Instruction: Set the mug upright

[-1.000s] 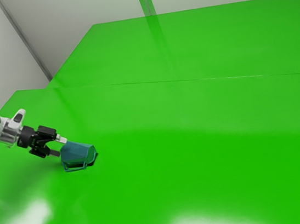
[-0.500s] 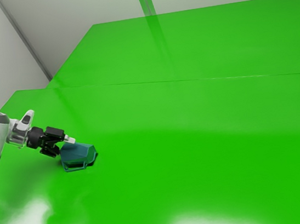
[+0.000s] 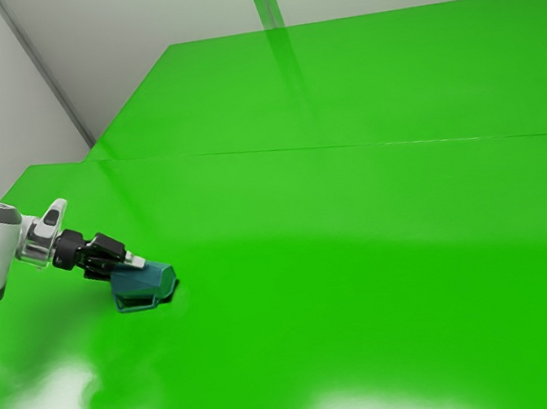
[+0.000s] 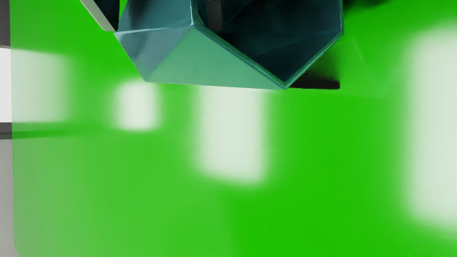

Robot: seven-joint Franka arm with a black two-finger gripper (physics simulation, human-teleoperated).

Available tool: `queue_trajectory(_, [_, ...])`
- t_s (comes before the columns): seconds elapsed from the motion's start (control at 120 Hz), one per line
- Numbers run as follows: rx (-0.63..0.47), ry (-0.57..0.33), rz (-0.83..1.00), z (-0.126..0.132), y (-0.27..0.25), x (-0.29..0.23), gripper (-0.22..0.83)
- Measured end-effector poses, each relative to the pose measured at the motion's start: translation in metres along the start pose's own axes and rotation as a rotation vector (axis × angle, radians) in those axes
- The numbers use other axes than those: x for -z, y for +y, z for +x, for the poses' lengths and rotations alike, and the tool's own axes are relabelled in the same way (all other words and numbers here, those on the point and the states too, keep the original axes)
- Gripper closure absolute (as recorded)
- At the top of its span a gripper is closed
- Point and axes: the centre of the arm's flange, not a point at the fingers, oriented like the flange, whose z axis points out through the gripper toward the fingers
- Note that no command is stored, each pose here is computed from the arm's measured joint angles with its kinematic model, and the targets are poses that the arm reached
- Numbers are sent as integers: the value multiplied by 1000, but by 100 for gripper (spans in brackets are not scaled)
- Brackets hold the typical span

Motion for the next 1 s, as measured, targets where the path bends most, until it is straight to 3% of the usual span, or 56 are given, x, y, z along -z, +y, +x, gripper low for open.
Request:
queue_trajectory(0.2, [-12, 1, 5, 1, 3, 1, 62])
queue_trajectory(0.35, [-36, -3, 8, 6, 15, -1, 70])
queue_trajectory(0.733, [-120, 1, 34, 12, 61, 6, 78])
queue_trajectory(1.0, [-264, -67, 104, 27, 131, -10, 79])
